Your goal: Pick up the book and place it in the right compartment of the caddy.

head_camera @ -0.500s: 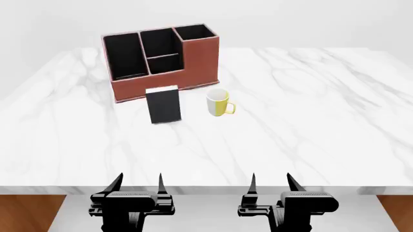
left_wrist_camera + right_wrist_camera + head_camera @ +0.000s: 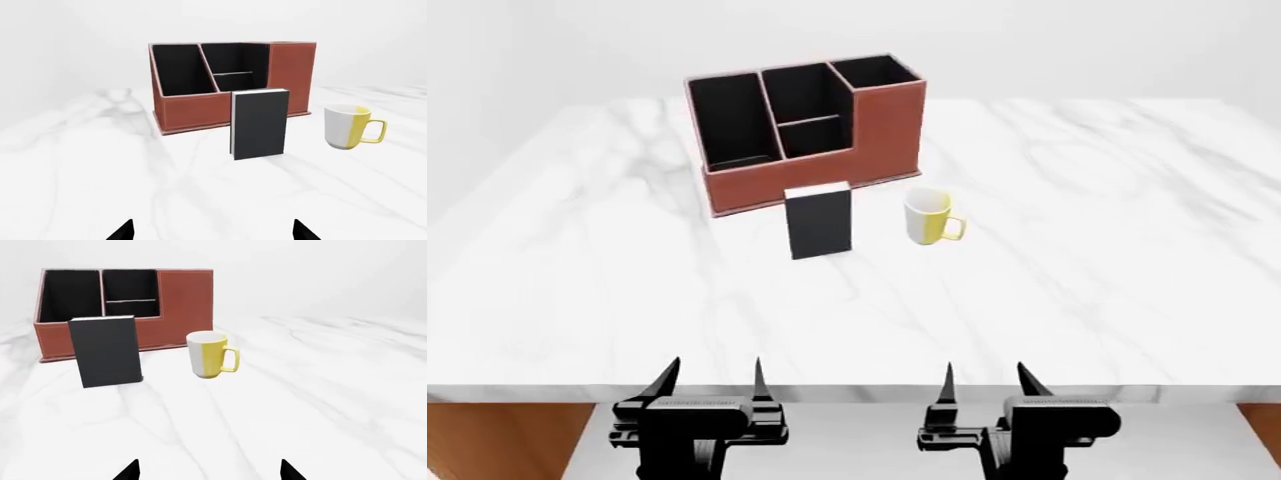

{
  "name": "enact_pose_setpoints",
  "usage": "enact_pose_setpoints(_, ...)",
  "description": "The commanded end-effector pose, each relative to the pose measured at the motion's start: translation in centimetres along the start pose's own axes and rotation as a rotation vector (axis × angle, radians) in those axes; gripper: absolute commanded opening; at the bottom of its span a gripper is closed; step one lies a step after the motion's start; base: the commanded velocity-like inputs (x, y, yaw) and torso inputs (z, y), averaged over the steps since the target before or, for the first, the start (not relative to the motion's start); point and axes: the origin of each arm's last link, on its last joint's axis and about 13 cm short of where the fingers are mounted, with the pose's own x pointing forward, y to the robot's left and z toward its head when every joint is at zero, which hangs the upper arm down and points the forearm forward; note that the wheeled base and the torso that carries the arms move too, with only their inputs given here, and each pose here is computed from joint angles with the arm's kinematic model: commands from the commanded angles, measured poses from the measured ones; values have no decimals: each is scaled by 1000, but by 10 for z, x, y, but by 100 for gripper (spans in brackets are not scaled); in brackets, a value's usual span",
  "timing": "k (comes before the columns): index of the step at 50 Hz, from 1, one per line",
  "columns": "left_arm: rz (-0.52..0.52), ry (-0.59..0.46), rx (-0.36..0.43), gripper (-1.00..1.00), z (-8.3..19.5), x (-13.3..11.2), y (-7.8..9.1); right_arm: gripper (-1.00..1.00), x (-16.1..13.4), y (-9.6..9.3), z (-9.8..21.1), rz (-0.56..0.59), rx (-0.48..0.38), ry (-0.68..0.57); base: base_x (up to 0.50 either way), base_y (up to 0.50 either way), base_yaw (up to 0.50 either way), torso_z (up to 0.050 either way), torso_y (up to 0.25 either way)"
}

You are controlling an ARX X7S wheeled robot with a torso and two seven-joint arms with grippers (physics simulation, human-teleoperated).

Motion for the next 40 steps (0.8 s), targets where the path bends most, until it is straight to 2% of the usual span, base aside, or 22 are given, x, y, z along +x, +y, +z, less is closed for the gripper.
enact_pose_setpoints(1,3,-2,2,100,0,0,0,100,1,2,-1,2,0,-4,0,500,0,0,0)
enact_pose_setpoints(2,4,-3,2,100,1,0,0,100,1,1,1,15,43,9,0,0,0,0,0)
enact_pose_setpoints(4,9,4,4,100,2,0,1,100,2,1,-1,0,12,18,0,0,0,0,0)
enact_pose_setpoints(7,8,24,6,100,14,0,1,100,3,0,12,10,14,33,0,0,0,0,0)
enact_pose_setpoints(8,-9,22,38,100,36,6,1,100,6,-1,31,49,15,35,0,0,0,0,0)
enact_pose_setpoints(10,-4,-2,42,100,71,19,3,100,12,-4,66,36,-37,-3,0,0,0,0,0)
enact_pose_setpoints(13,-24,-44,24,100,128,37,6,100,21,-10,126,82,-20,-23,0,0,0,0,0)
enact_pose_setpoints(14,-55,-103,17,100,166,47,8,100,28,-13,165,59,-112,-103,0,0,0,0,0)
enact_pose_setpoints(15,-59,-115,17,100,182,52,9,100,29,-14,179,59,-147,-75,0,0,0,0,0)
enact_pose_setpoints(16,-56,-136,28,100,200,57,10,100,31,-15,198,58,-161,-108,0,0,0,0,0)
enact_pose_setpoints(18,-50,-151,6,100,219,63,12,100,34,-17,216,64,-192,-128,104,0,0,0,0)
enact_pose_setpoints(19,-34,-168,7,100,231,68,14,100,37,-20,233,69,-158,-126,500,0,0,0,0)
enact_pose_setpoints(22,-26,-167,3,100,233,73,15,100,38,-22,242,50,-162,-133,500,0,0,0,0)
enact_pose_setpoints(33,-25,-122,3,100,215,83,14,100,42,-23,233,59,-147,-105,500,-2,0,0,0)
enact_pose_setpoints(40,-20,-119,-1,100,215,86,15,100,44,-23,229,73,-136,-97,40,-272,0,0,0)
